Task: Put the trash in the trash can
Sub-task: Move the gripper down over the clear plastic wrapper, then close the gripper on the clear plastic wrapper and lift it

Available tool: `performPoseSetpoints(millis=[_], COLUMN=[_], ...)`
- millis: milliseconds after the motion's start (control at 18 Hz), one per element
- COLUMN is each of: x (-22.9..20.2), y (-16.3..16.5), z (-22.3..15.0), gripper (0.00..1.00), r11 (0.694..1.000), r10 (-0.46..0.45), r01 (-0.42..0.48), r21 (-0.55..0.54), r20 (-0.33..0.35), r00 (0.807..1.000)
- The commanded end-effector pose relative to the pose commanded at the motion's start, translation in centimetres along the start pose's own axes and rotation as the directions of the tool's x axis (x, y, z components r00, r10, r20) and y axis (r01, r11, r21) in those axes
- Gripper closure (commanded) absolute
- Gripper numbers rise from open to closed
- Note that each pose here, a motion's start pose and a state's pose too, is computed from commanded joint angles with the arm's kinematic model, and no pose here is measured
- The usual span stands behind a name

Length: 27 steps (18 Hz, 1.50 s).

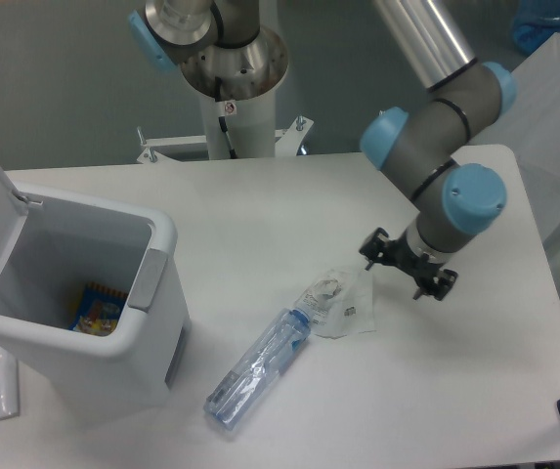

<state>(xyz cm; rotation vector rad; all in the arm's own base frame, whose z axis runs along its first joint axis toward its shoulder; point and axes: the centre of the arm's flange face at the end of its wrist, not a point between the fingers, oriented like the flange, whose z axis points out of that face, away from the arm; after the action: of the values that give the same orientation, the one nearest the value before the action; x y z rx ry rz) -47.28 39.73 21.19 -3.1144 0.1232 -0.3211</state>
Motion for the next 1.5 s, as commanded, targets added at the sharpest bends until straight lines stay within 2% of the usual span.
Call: performPoseSetpoints(millis=[111,333,722,778,889,944,1000,1111,1389,1500], x=[0.8,0.2,0.7,0.7,0.6,0.5,0.4,0.0,-0.7,-0.8], y=[-1.2,-3.4,-3.9,-3.9,-3.9,-3.7,-3.6,-3.4,-2.6,-2.7], z=[0.5,1.6,3.4,3.5,3.4,3.1,2.7,2.1,1.5,-0.5], gripper=[0.0,0.0,0.0,0.12,0.64,0.87,1.0,1.0,1.0,1.0], r11=[0.999,0.989,0.99,0.99,0.991,0.992,0.993,0.997,0.997,0.993], r10=[-0.054,-0.139,-0.136,-0.135,-0.127,-0.125,-0.113,-0.067,-0.041,-0.046], r01=[0.054,0.134,0.132,0.131,0.123,0.122,0.109,0.061,0.035,0.031], r21=[0.001,0.061,0.048,0.046,0.044,0.046,0.048,0.054,0.065,0.117], r20=[-0.005,0.101,0.092,0.091,0.093,0.093,0.098,0.105,0.107,0.12], r00=[0.999,0.985,0.986,0.987,0.988,0.988,0.989,0.992,0.993,0.992])
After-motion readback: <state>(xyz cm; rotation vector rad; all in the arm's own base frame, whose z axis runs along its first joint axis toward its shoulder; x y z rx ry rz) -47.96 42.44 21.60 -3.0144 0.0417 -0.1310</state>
